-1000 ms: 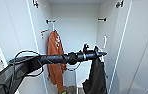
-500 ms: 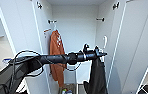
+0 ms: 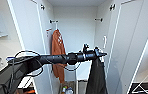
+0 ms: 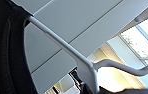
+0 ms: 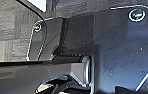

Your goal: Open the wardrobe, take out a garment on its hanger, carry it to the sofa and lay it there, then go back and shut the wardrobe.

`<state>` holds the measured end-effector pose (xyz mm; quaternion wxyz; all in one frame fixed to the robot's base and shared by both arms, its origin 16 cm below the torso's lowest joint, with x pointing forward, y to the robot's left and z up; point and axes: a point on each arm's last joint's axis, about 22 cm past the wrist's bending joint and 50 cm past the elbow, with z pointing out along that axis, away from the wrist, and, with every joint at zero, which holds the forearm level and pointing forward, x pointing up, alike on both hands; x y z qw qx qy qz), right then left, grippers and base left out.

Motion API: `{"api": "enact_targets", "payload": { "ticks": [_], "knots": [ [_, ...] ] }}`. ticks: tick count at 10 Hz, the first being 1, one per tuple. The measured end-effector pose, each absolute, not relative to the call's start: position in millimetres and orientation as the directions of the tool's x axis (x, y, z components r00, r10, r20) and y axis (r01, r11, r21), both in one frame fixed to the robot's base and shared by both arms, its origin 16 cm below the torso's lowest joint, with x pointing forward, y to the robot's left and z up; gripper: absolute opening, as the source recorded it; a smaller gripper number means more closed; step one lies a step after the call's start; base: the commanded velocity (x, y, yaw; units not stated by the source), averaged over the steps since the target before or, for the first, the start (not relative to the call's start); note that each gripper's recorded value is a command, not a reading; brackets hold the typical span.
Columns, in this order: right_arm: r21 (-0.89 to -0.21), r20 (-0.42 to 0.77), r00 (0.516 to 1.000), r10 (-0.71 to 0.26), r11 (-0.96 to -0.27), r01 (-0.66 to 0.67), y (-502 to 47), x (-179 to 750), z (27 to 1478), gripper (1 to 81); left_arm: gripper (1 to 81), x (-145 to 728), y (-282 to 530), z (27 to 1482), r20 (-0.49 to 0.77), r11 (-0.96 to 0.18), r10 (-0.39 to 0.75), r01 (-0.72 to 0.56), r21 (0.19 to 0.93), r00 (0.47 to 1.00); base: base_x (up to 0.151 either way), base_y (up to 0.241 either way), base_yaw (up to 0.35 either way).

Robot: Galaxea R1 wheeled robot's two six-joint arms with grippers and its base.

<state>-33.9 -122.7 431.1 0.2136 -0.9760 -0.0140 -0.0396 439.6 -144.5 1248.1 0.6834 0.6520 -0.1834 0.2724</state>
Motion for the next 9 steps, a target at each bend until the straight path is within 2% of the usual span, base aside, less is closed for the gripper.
{"api": "enact_targets", "payload": {
  "ticks": [7, 9],
  "knots": [
    [-0.416, 0.084, 0.996, 0.010, -0.908, 0.044, -122.3, -34.3, 431.1, 81.1, 1.0, 434.0, -141.5, 1249.0, 0.608, 0.007, 0.128, -0.613, 0.790, 0.784, -0.137, 0.000, 0.000],
    [-0.416, 0.084, 0.996, 0.010, -0.908, 0.044, -122.3, -34.4, 431.1, 81.1, 1.0, 433.9, -140.7, 1248.2, 0.608, 0.004, 0.127, -0.613, 0.790, 0.784, -0.100, 0.000, 0.000]
  ]
}}
